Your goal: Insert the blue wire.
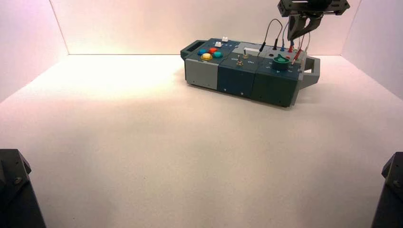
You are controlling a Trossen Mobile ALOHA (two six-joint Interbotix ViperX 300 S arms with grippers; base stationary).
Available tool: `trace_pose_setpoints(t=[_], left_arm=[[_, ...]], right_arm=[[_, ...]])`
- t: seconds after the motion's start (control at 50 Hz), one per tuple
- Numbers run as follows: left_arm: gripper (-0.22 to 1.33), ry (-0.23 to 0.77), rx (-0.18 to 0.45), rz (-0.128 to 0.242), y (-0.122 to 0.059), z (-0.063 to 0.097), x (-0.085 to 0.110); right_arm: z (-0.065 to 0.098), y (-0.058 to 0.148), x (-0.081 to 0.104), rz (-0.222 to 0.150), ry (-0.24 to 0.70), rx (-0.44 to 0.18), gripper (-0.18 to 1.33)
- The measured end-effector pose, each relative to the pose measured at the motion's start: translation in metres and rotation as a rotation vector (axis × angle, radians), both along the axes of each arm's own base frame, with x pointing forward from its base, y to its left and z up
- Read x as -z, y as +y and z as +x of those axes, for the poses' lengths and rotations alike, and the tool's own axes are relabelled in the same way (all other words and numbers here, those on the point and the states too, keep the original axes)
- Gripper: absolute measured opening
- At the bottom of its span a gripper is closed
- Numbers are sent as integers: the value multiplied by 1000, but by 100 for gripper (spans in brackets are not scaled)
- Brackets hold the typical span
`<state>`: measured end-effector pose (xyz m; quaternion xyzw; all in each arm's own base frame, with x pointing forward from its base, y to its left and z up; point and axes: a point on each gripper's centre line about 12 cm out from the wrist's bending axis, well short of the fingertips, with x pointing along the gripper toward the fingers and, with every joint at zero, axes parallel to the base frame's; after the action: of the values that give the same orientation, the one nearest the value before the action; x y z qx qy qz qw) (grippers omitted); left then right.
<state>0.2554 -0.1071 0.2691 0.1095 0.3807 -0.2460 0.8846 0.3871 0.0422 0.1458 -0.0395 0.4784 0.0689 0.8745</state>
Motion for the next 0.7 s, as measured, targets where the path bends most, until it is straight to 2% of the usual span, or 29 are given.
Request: trace_pose_setpoints(t=[0.44, 0.7], left_arm=[[106, -13, -8, -3, 1, 1, 3], [106, -32, -15, -7, 2, 2, 4]], right_arm=[[1, 2, 5, 15, -130, 15, -2], [1, 4, 6, 17, -158, 13, -2]])
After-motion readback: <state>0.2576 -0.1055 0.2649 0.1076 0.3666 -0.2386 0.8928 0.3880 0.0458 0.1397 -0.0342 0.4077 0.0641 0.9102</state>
